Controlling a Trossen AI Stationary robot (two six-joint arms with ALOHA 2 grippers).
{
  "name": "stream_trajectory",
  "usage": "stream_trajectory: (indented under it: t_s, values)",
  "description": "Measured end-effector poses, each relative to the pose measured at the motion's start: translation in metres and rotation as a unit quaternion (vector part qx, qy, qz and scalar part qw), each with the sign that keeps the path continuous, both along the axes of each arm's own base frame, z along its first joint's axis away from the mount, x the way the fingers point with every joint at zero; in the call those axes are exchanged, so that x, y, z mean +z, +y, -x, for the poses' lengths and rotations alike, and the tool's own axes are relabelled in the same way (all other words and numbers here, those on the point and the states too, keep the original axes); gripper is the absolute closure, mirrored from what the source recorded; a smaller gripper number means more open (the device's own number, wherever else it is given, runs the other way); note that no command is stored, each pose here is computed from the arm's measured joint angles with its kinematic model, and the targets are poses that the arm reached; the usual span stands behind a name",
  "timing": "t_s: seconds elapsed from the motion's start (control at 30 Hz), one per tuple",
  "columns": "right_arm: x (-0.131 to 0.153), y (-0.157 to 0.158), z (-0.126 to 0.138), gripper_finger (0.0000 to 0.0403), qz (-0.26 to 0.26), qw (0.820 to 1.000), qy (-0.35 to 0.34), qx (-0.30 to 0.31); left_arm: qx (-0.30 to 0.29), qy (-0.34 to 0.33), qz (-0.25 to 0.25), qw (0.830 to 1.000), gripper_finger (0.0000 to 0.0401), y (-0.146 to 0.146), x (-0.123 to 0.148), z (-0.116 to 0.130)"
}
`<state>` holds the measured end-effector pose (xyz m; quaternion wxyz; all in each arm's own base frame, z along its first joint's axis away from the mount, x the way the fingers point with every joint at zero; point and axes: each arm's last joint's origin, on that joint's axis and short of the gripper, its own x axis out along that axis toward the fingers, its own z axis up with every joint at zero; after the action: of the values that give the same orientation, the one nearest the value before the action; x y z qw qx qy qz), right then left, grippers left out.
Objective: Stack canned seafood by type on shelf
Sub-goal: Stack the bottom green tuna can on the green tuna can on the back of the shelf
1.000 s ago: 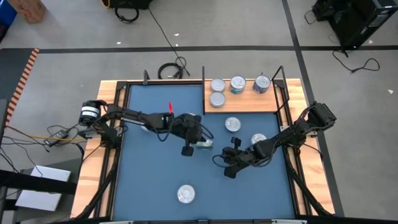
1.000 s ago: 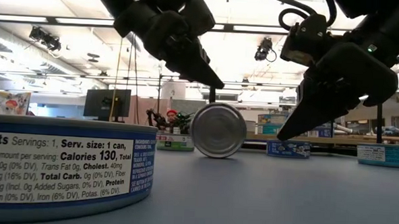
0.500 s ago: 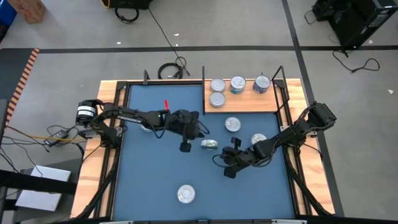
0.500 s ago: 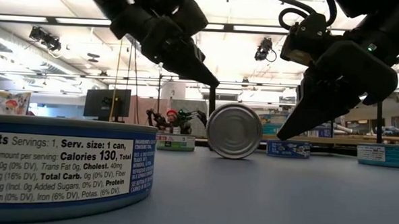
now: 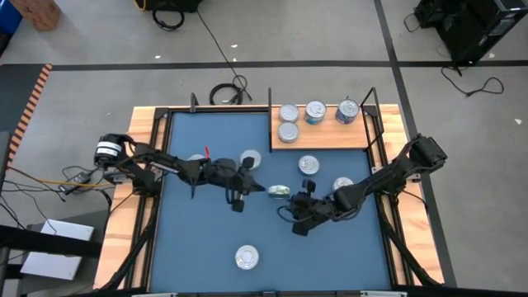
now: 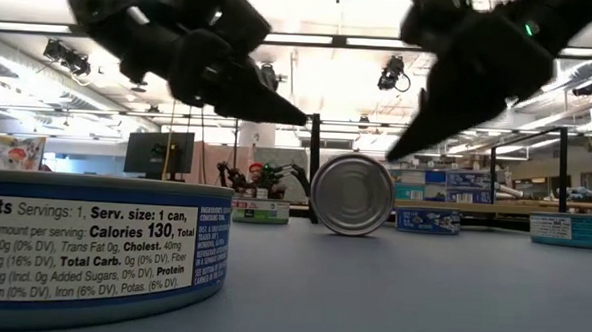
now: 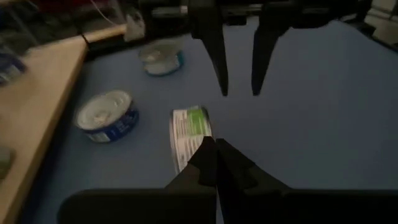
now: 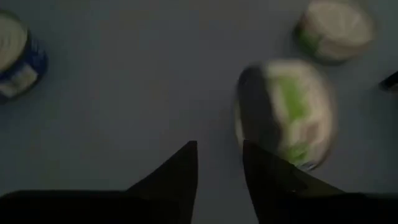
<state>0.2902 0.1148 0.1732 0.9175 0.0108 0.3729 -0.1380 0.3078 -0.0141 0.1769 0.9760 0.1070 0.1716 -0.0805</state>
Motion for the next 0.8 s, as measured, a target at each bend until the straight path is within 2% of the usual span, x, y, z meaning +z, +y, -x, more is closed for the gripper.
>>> stream_trajectory:
  t_s: [0.13,0.23,0.4,0.53,0.8]
  values:
    - [0.019,-0.004,-0.01,0.0241,0.046,0.999,-0.011,-0.019,0.023,-0.034,-0.005,0.999,0.0401,-0.001,-0.006,0.017]
    - [0.023,-0.01,-0.015,0.0219,0.068,0.997,-0.014,-0.022,0.032,-0.054,0.018,0.998,0.0401,0.001,-0.014,0.03]
    - [0.024,-0.028,-0.023,0.0171,0.047,0.998,-0.006,-0.03,0.01,-0.072,0.049,0.996,0.0401,0.0,-0.027,0.048]
    - [0.024,-0.042,-0.027,0.0134,0.032,0.999,-0.001,-0.035,0.006,-0.085,0.053,0.995,0.0401,0.0,-0.032,0.058]
    - [0.013,-0.058,-0.035,0.0098,0.022,0.999,0.033,0.015,0.007,-0.092,0.053,0.994,0.04,0.0,-0.036,0.065]
